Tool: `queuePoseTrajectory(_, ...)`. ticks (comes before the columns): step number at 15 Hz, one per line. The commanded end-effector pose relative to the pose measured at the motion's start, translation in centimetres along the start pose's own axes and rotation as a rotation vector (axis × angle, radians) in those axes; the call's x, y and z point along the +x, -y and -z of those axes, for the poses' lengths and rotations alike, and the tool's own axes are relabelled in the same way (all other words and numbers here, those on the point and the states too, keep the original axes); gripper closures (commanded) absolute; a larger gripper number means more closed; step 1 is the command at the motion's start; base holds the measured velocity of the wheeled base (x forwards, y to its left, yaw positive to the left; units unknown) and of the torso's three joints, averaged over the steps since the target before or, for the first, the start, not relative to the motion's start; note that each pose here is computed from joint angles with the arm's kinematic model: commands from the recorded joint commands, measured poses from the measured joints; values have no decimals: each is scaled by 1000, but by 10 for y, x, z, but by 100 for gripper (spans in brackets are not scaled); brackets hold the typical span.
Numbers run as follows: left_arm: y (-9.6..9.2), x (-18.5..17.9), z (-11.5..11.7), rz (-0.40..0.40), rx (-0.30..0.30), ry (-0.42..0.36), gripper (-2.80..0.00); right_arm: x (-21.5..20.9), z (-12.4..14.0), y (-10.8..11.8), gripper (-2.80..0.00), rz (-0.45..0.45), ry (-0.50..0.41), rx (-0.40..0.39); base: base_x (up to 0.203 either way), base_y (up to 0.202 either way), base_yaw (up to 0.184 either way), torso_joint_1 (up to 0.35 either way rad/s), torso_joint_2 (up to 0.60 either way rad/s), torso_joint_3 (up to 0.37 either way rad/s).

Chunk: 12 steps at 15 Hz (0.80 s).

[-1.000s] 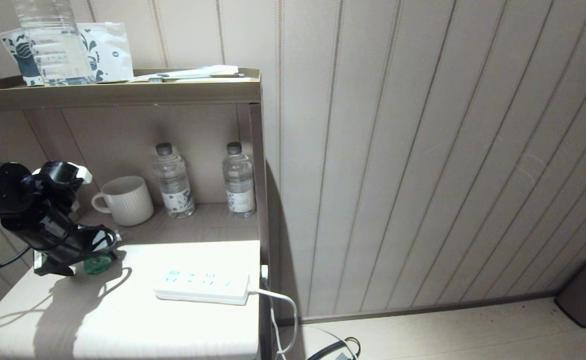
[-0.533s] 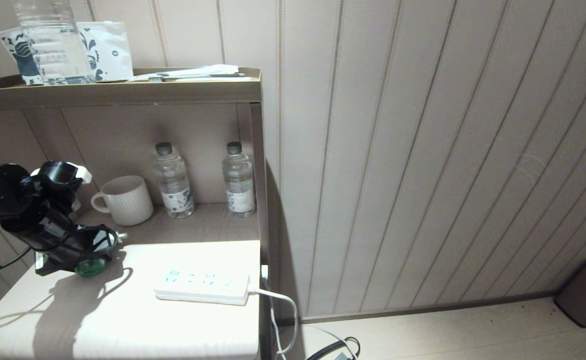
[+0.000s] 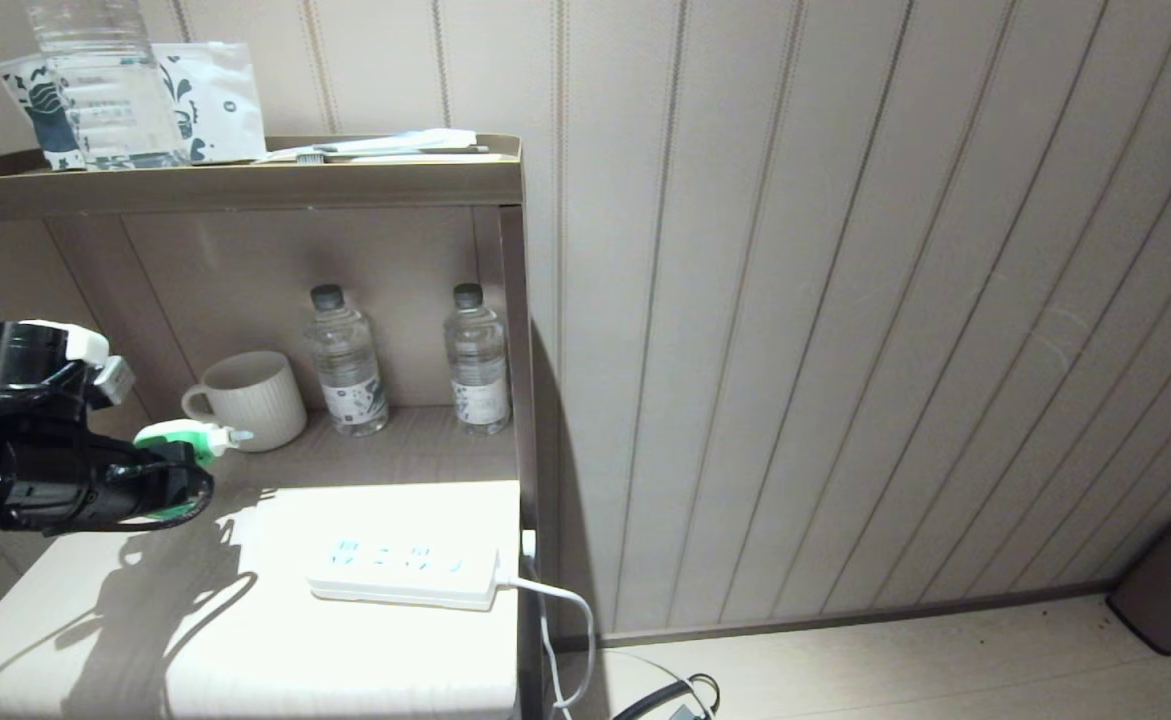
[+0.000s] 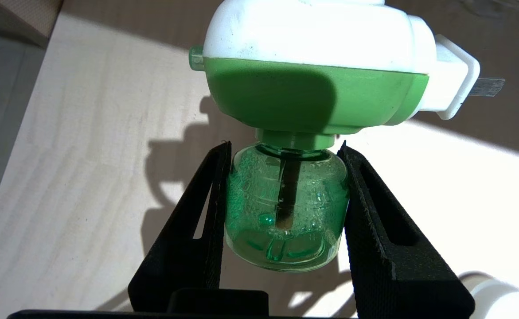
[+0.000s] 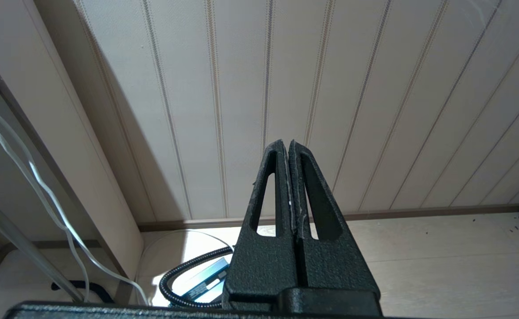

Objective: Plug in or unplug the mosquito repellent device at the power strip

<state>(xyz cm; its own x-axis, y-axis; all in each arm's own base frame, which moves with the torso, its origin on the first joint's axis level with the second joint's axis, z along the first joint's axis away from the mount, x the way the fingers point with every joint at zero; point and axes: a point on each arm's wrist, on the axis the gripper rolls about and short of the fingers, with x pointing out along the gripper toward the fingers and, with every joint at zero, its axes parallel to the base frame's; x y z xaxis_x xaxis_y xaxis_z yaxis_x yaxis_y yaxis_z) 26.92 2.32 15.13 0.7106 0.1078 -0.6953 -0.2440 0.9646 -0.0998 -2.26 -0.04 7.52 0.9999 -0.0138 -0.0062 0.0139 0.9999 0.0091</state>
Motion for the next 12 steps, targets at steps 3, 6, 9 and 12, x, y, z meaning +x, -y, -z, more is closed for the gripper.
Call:
queuePoseTrajectory(3,-6,-35,28,84,74,191,0,0,0,0,0,0,0,0,0,0,0,0,0,0)
queuePoseTrajectory(6,-12,-40,63,110,158,310,0,0,0,0,0,0,0,0,0,0,0,0,0,0)
queuePoseTrajectory(9,-17,-43,86,127,177,453,0,0,0,0,0,0,0,0,0,0,0,0,0,0)
queuePoseTrajectory(12,-15,-40,96,170,114,518,0,0,0,0,0,0,0,0,0,0,0,0,0,0)
